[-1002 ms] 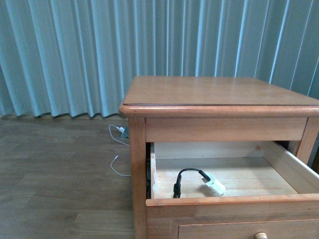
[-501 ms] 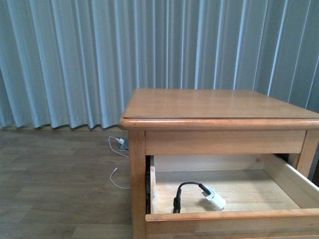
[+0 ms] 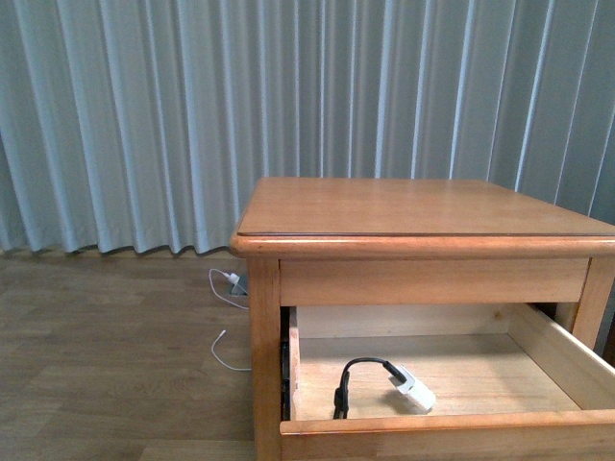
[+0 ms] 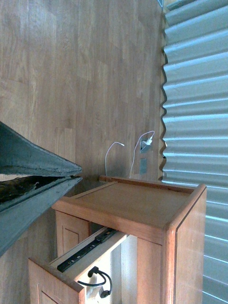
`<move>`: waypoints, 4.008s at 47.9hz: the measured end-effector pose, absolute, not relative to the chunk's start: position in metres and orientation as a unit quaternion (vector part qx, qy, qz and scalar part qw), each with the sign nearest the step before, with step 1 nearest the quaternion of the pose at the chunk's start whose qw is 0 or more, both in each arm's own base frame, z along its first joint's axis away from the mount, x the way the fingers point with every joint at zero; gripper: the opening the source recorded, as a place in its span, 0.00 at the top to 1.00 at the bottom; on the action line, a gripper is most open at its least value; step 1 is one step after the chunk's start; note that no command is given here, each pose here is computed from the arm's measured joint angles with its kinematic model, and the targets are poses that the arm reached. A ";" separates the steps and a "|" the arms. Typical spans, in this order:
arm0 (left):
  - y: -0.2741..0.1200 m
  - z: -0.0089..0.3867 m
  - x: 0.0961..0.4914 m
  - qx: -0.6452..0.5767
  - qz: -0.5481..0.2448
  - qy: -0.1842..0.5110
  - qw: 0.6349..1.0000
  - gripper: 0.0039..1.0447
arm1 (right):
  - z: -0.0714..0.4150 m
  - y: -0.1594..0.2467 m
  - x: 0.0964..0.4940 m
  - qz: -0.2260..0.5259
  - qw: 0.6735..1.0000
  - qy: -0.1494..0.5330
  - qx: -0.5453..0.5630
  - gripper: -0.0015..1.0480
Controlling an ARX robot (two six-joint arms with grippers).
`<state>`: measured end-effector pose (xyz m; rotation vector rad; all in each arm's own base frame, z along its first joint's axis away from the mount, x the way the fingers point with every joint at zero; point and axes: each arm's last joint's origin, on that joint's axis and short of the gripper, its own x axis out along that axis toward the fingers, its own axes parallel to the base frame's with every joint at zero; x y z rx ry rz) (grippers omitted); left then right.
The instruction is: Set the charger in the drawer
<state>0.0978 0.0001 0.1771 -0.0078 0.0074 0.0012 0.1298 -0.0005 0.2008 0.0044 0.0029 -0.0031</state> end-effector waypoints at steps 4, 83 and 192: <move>0.000 0.175 0.098 -0.004 0.001 0.004 1.000 0.96 | 0.201 0.000 0.130 -0.002 1.000 0.001 0.002 0.08; 0.000 0.167 0.097 -0.003 0.000 -0.003 1.000 0.05 | 0.135 0.042 0.323 0.060 0.935 0.350 -0.002 0.08; 0.000 0.167 0.097 -0.003 0.001 -0.003 1.000 0.05 | 0.163 0.059 0.400 0.045 0.976 0.178 0.116 0.08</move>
